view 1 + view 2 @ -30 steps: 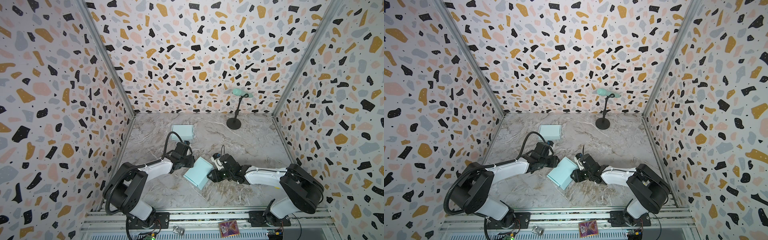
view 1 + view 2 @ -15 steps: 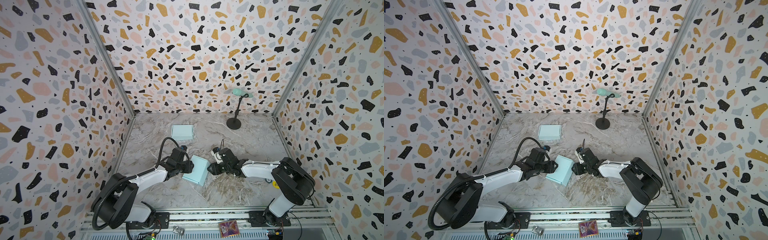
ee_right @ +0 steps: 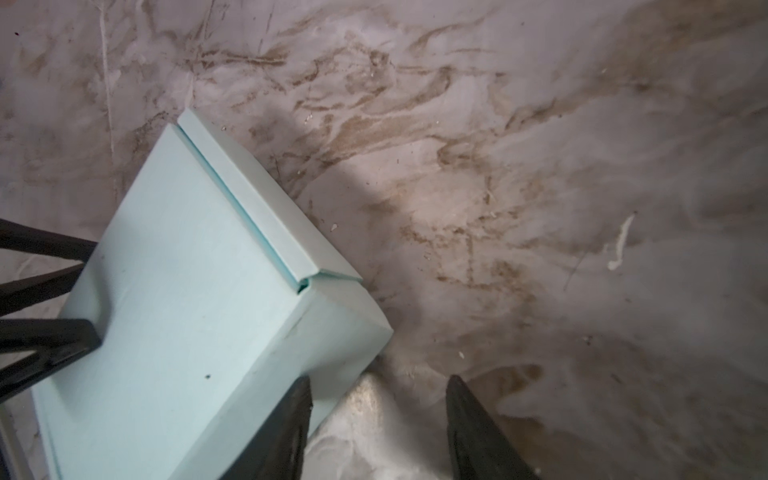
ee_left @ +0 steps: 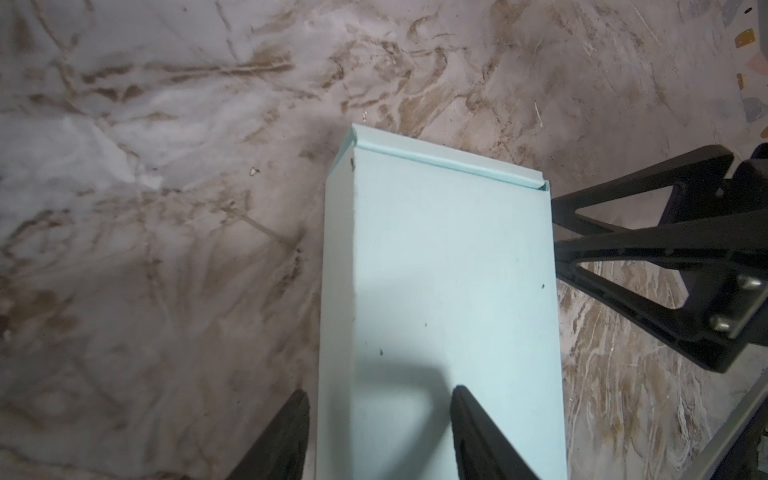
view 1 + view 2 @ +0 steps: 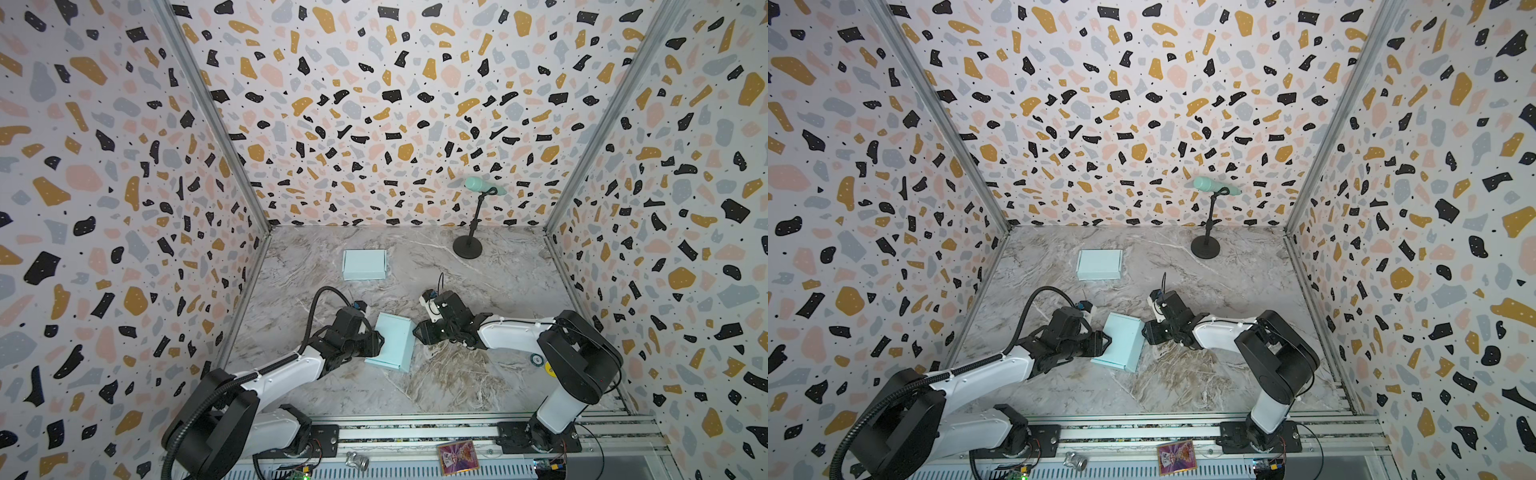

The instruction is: Fold the paper box

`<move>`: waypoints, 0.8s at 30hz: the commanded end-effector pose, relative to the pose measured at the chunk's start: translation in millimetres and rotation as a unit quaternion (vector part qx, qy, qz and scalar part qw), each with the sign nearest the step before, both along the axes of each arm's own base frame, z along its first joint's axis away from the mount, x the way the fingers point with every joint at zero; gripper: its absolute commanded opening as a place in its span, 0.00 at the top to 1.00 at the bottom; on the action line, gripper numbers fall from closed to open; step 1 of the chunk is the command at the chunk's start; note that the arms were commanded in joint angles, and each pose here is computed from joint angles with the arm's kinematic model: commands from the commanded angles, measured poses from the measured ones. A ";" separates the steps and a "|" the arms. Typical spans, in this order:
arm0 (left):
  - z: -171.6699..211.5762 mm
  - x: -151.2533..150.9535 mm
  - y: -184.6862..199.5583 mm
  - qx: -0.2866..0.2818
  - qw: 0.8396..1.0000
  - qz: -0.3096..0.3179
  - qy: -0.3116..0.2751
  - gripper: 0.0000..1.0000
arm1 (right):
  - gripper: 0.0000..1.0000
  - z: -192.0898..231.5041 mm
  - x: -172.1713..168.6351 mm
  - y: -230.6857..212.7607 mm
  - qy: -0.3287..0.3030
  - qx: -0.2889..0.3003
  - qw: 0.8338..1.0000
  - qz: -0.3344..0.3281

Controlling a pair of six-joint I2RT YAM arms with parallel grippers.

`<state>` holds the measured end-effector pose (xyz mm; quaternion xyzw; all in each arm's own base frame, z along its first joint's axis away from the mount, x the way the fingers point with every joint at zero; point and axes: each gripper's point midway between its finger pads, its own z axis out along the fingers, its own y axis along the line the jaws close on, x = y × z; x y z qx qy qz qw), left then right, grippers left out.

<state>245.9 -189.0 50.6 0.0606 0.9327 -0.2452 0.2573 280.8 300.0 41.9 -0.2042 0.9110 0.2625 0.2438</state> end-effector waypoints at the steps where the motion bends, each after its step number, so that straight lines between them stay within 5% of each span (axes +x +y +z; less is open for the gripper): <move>1: 2.1 -3.9 -2.1 -0.012 1.000 -0.001 0.002 0.42 | 0.46 10.8 8.5 -3.8 -0.016 -0.012 1.000 -0.006; 24: 7.1 -38.2 -9.9 -0.058 0.998 -0.024 0.016 0.24 | 0.50 6.9 -81.1 -17.1 0.008 -0.068 0.998 0.005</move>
